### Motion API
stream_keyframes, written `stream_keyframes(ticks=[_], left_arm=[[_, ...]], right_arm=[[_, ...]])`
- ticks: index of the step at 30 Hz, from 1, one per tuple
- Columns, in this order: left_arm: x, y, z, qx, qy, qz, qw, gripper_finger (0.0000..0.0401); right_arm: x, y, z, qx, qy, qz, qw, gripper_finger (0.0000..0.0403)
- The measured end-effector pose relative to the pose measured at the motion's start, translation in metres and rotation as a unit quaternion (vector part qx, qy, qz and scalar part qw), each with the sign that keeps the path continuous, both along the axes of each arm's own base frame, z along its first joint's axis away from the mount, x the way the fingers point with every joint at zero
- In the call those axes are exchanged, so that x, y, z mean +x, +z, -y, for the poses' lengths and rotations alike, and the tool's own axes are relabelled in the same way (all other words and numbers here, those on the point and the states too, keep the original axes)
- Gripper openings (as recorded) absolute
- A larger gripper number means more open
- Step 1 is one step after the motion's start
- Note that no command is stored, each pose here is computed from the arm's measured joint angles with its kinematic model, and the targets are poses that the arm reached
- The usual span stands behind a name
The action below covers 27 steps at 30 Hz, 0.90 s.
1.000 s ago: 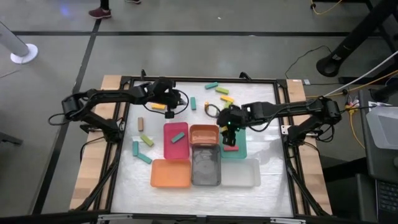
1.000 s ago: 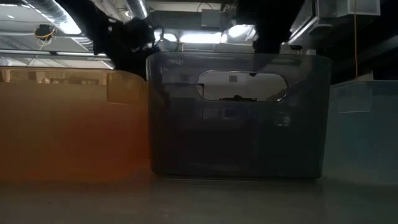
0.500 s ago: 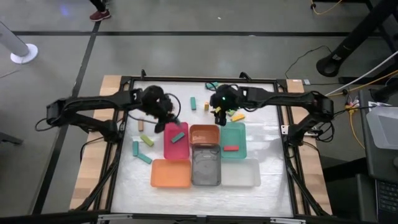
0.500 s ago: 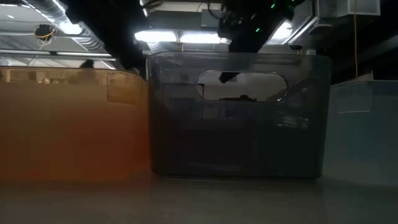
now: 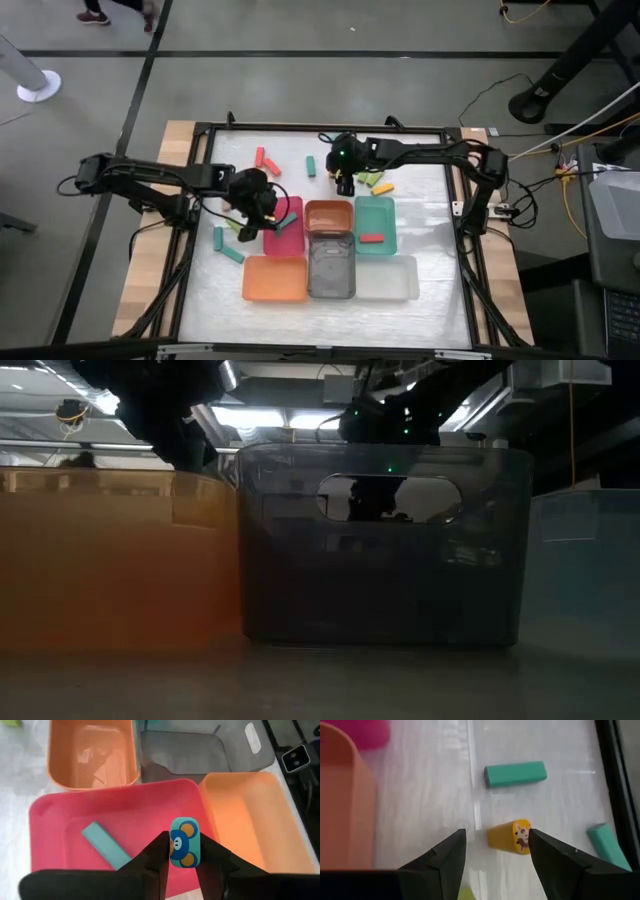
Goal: Sort blocks
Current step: Put the blue block into the pink bin
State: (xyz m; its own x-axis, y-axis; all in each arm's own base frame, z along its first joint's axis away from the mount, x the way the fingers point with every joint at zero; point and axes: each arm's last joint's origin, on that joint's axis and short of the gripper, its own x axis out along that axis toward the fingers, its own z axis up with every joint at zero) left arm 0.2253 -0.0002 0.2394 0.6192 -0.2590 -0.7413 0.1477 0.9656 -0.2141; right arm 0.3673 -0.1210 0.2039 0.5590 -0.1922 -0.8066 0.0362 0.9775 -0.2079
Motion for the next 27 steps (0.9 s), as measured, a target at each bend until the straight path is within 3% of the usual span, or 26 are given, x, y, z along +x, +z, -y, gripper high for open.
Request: stream_keyframes(ticks=[8,27], left_arm=[[0.000,-0.001,0.005,-0.004,0.039,-0.012,0.999,0.0073],[0.000,-0.001,0.007,0.017,0.029,-0.006,0.999,0.0074]], right_arm=[[0.006,-0.010,0.006,-0.023,-0.006,0.001,1.000,0.0215],[0.003,-0.016,0.003,-0.021,0.018,-0.030,0.999,0.0215]])
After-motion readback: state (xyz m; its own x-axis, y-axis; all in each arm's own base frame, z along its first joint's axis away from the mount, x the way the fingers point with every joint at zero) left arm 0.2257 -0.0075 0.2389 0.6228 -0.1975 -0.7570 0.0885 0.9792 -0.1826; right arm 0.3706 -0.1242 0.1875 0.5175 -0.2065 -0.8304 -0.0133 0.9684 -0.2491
